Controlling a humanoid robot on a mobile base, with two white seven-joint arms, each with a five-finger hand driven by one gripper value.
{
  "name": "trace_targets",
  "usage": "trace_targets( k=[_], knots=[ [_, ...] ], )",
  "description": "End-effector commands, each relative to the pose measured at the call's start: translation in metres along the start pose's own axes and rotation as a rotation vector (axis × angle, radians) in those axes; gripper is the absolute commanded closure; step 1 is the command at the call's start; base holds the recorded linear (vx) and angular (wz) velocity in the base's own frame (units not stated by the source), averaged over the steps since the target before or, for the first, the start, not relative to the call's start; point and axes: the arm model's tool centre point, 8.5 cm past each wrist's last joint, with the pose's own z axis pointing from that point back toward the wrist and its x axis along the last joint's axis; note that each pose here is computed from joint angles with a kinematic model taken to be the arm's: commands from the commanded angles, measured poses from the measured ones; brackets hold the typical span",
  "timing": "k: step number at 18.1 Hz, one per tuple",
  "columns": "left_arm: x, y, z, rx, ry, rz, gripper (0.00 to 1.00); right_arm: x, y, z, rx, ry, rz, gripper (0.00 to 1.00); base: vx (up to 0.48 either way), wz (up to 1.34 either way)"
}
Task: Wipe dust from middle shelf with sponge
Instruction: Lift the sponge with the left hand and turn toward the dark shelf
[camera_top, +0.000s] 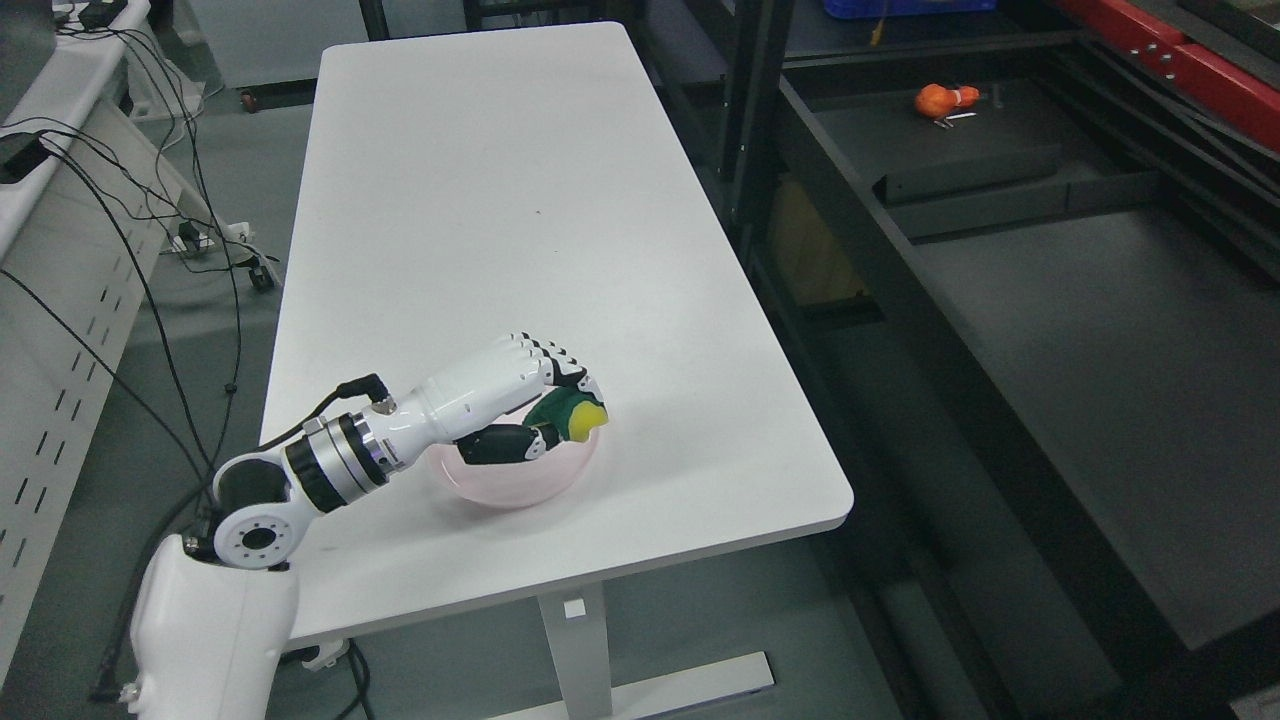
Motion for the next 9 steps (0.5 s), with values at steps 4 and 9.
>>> trace_targets(
  k=[4, 9],
  knots=[
    [0.019, 0.012, -0.025, 0.032, -0.068, -0.028, 1.0, 0.002, -0.01, -0.001, -0.014, 0.051, 0.003, 0.0, -0.212, -0.4],
    [0.027, 0.007, -0.036, 0.018, -0.095, -0.027, 1.0, 0.002, -0.01, -0.001, -0.014, 0.051, 0.003, 0.0, -0.256, -0.36]
  ],
)
